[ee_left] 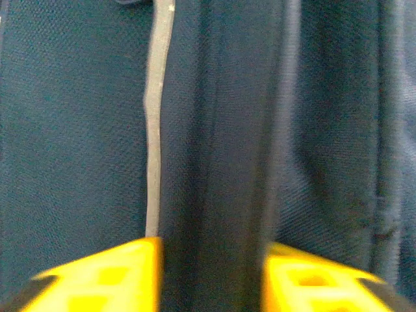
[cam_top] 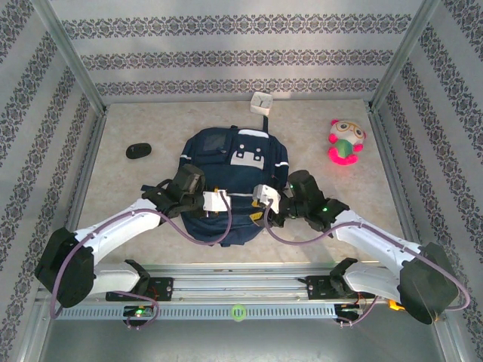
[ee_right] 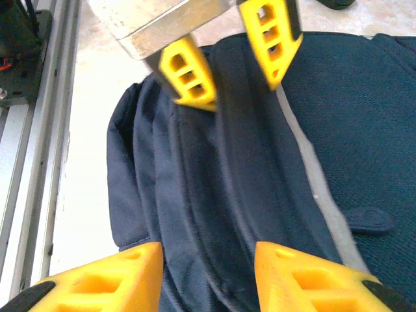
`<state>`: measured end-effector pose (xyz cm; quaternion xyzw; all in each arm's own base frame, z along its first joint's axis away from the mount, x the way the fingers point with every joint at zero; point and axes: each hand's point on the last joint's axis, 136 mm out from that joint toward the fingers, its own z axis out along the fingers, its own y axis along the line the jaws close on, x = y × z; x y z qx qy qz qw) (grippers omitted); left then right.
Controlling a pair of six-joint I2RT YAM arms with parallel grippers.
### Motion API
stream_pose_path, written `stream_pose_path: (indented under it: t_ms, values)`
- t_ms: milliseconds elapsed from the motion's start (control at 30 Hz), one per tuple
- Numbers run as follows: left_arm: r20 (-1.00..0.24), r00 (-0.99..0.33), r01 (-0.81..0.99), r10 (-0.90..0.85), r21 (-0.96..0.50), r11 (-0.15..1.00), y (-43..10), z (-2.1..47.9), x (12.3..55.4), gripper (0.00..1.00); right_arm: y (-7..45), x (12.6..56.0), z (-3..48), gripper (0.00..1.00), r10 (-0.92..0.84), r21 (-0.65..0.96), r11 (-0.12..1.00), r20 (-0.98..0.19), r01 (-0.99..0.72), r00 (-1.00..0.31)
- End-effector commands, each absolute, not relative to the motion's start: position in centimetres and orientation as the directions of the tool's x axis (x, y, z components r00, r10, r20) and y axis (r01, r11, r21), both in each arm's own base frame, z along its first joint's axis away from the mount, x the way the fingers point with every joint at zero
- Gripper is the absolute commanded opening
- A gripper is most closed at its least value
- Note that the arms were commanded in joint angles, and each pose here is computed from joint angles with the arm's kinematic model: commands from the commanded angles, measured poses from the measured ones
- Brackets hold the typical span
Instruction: Pack books, pencil case, and school supplies into a backpack
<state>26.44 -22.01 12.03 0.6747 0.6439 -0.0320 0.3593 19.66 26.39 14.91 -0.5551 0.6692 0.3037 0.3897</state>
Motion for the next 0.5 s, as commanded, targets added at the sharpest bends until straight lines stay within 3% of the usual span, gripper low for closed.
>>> stream_pose_path:
  t_ms: [0,100,267,467]
  values:
    - [-0.624,0.161,0.865,0.764,0.462,0.195,-23.1,16.7,28.0,0.10,27.0,19.6,16.1,0.41,-0.514,-0.091,0.166,-0.858,-0.982,-0.007]
    - [-0.687,0.103,0.889,0.719,0.388,0.243,-22.9,18.2,27.6,0.04,27.5,19.0,17.0,0.42,-0.518,-0.145,0.141,-0.854,-0.979,0.052]
    - [-0.707,0.075,0.893,0.703,0.362,0.269,-22.5,18.9,27.6,0.01,29.4,18.0,20.0,0.42,-0.476,-0.236,0.098,-0.864,-0.967,0.162]
    - [-0.739,0.055,0.885,0.672,0.348,0.310,-22.8,20.0,28.4,0.00,30.9,18.5,18.1,0.41,-0.504,-0.227,0.076,-0.849,-0.971,0.159]
